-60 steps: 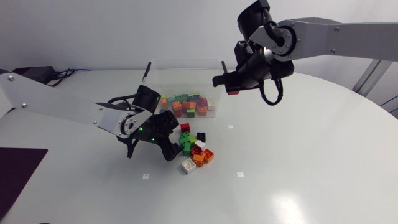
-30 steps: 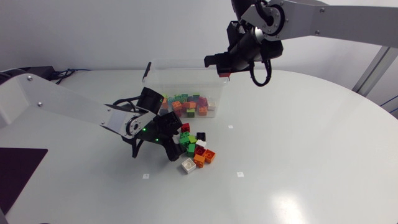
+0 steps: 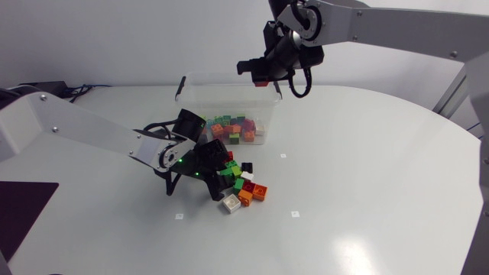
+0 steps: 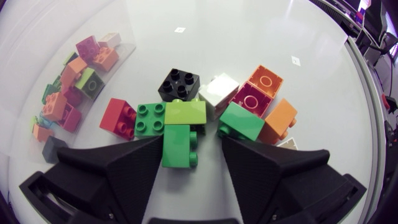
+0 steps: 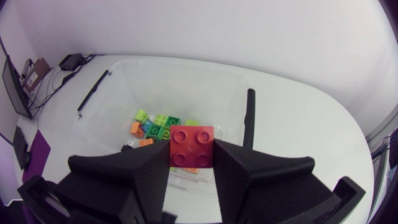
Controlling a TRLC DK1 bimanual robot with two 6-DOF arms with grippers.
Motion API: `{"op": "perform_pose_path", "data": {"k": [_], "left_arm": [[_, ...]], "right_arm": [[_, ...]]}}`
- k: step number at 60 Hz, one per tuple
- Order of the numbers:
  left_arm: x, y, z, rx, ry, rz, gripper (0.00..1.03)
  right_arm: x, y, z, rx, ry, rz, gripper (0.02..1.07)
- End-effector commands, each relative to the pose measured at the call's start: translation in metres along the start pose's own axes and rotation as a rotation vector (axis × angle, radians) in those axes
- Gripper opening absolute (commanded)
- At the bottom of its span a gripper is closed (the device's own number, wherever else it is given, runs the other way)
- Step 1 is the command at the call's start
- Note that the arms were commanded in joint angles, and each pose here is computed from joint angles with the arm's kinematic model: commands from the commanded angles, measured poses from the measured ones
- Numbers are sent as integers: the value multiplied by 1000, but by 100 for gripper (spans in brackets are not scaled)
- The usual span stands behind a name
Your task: Place the duplo bricks in the container
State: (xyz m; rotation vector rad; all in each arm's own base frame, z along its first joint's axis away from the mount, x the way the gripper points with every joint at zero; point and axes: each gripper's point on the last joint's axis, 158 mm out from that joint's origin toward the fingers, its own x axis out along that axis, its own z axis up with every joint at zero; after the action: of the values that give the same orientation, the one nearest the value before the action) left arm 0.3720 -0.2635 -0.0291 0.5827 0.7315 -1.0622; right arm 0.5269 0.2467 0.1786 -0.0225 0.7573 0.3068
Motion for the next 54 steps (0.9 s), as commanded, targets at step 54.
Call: {"op": "perform_pose_path", "data": {"k": [54], "left_arm": [[-45, -32, -27, 27, 19, -48, 23]], "right_arm": [[70, 3, 23, 7, -17, -4, 31]]}}
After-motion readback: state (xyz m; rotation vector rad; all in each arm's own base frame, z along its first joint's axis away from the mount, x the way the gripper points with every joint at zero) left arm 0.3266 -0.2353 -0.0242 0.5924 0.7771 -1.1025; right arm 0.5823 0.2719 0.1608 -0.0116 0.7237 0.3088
